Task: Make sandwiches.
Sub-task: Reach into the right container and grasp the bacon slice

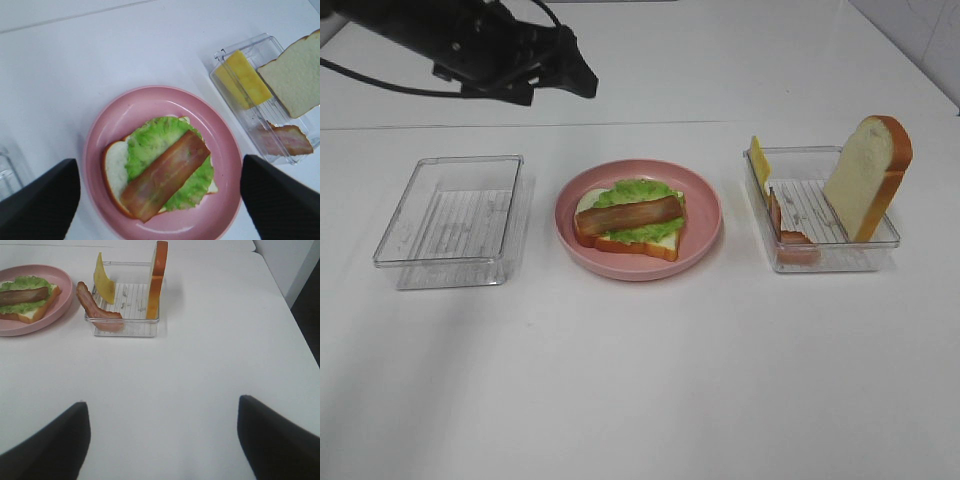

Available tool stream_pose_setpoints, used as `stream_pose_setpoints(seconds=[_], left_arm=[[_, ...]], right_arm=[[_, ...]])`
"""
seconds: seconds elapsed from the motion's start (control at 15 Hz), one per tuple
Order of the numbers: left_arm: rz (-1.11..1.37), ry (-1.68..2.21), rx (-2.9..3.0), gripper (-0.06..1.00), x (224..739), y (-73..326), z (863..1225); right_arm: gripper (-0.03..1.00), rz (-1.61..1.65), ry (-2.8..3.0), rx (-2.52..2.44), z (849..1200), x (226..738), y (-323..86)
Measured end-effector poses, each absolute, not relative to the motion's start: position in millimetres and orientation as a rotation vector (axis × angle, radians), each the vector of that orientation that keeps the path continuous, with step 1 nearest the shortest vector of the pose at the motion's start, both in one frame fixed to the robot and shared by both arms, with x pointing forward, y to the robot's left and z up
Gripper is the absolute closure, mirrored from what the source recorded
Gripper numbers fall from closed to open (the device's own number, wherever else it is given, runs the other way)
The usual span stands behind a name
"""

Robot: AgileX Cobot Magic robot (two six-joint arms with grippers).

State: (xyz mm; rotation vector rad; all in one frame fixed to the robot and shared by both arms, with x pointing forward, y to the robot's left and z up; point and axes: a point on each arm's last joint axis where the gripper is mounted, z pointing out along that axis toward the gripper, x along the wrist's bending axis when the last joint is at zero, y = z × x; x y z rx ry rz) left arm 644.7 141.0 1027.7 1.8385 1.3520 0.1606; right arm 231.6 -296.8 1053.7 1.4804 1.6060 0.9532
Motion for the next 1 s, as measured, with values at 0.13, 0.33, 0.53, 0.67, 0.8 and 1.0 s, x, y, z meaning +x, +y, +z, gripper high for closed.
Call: stream_pose_setpoints(seconds=[0.13, 0.33, 0.53, 0.67, 0.8, 1.0], left_arm=[[0.262, 1.361, 1.918, 0.12, 605.3, 161.3, 1092.2], [0.361, 1.463, 2.004, 0.12, 563.8, 186.6, 1133.8], [0.434, 1.568, 2.024, 0.12, 518.6, 210.3, 1163.9], [0.466, 1.603, 2.047, 0.12, 479.3, 226.6, 1174.0], [0.478, 1.606, 2.041, 0.12, 417.4, 246.5, 1172.2], [0.524, 1.562, 1.985, 0.12, 363.4, 263.4, 1166.8]], right_arm=[[0.21, 0.953, 1.606, 1.480, 1053.7, 231.6, -296.8], [0.21, 0.953, 1.606, 1.480, 1053.7, 231.6, -296.8], [0.21, 0.953, 1.606, 1.480, 1053.7, 231.6, -296.8], [0.21, 0.953, 1.606, 1.480, 1053.7, 231.6, -296.8], [0.21, 0.953, 1.606, 1.480, 1053.7, 231.6, -296.8], [0.21, 0.953, 1.606, 1.480, 1053.7, 231.6, -296.8]])
